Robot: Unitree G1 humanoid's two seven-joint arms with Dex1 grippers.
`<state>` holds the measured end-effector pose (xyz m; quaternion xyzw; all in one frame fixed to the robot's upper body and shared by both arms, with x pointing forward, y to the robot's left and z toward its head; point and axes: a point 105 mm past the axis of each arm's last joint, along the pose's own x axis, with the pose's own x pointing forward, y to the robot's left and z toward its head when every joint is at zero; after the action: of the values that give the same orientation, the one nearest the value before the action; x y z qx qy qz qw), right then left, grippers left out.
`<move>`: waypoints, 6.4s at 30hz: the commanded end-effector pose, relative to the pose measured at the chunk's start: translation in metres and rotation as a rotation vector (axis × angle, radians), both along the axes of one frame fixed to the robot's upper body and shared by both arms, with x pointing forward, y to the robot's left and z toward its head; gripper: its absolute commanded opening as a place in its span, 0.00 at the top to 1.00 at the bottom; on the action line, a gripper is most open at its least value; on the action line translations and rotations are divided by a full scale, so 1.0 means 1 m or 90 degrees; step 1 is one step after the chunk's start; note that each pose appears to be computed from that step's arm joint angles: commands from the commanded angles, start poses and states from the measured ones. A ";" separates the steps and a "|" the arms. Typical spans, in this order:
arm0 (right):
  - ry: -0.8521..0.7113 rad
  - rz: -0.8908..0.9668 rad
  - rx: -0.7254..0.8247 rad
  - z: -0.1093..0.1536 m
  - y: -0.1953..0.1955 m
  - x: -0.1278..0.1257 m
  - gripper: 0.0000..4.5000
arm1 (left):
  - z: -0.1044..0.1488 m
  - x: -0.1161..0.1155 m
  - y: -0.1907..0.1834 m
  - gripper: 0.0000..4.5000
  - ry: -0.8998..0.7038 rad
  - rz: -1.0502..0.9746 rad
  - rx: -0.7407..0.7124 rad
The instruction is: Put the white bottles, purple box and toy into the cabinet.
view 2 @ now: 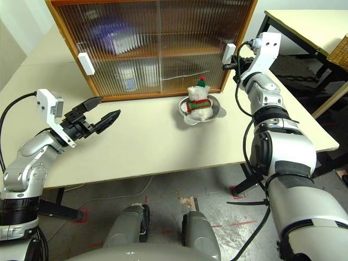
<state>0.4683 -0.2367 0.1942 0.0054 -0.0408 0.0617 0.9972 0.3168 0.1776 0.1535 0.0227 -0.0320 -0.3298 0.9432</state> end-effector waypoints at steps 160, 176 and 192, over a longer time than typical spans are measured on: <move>0.035 0.286 -0.026 0.059 0.043 -0.051 1.00 | 0.003 -0.002 -0.001 0.00 0.002 -0.027 0.004; -0.149 0.155 -0.058 0.102 0.037 -0.004 1.00 | 0.006 -0.006 0.007 0.00 -0.008 -0.002 0.009; -0.174 0.119 -0.109 0.100 0.046 0.002 0.69 | 0.007 -0.008 0.009 0.00 -0.017 0.012 0.003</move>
<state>0.4705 -0.1918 0.2843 -0.0775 -0.1528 0.1615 0.9719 0.3114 0.1880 0.1592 0.0289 -0.0379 -0.3189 0.9466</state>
